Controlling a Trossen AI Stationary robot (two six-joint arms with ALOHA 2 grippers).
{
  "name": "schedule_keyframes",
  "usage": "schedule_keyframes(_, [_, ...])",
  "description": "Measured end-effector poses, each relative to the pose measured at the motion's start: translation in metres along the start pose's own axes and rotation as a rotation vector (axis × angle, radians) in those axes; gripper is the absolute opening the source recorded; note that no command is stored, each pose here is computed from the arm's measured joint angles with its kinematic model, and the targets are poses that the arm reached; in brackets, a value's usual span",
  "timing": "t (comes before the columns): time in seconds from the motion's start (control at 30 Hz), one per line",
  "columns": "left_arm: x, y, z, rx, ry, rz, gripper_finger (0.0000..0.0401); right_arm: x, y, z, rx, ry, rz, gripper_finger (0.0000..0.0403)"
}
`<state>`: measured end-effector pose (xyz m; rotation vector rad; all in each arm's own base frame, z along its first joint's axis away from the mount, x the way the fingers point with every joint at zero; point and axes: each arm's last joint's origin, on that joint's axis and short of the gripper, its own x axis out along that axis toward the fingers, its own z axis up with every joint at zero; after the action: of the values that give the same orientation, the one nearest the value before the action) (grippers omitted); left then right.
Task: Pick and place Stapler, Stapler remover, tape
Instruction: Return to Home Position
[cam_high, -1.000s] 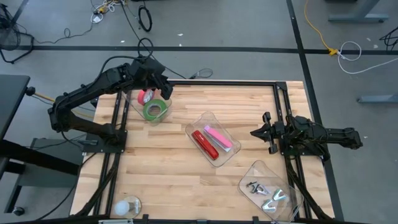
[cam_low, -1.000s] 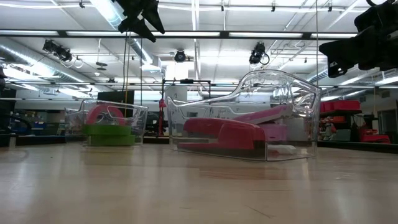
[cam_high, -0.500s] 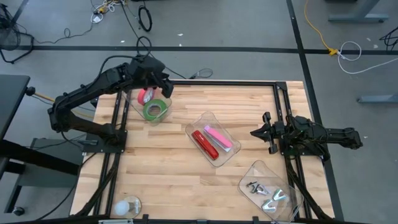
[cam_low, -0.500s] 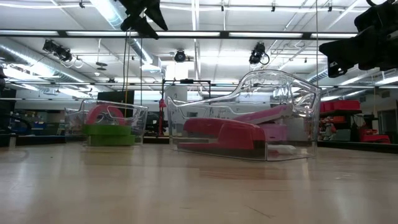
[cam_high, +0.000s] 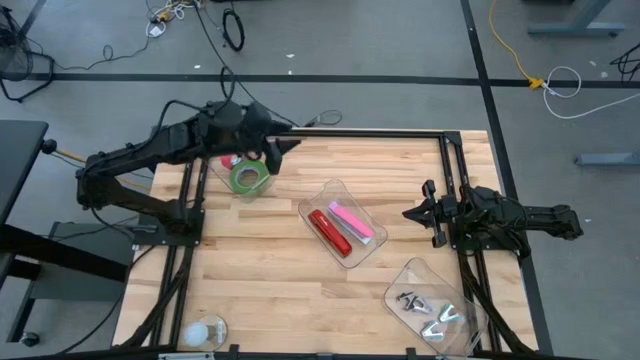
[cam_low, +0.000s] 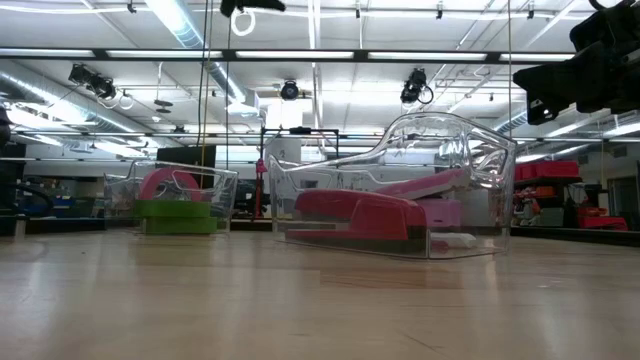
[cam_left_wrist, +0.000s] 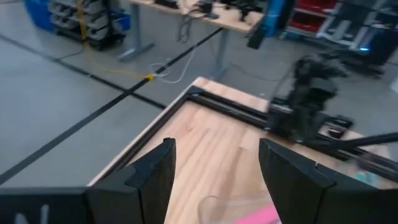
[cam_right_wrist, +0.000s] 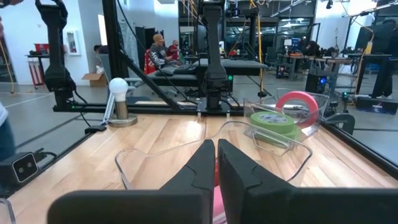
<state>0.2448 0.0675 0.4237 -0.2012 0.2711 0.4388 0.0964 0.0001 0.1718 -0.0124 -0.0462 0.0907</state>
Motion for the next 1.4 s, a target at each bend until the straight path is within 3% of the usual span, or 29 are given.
schedule_keyframes(0.4, [-0.022,-0.026,0.0,0.022,-0.033,-0.125,0.0232,0.0,0.0,0.0,0.0,0.0,0.0,0.0023])
schedule_keyframes(0.5, [-0.025,-0.027,-0.006,0.012,-0.114,-0.153,0.0232,0.0,0.0,0.0,0.0,0.0,0.0,0.0023])
schedule_keyframes(0.77, [-0.043,-0.021,-0.058,0.0,-0.403,-0.31,0.0232,0.0,0.0,0.0,0.0,0.0,0.0,0.0023])
schedule_keyframes(1.17, [-0.075,0.006,-0.124,-0.057,-0.566,-0.376,0.0232,0.0,0.0,0.0,0.0,0.0,0.0,0.0023])
schedule_keyframes(1.4, [-0.086,0.015,-0.159,-0.082,-0.691,-0.478,0.0232,0.0,0.0,0.0,0.0,0.0,0.0,0.0023])
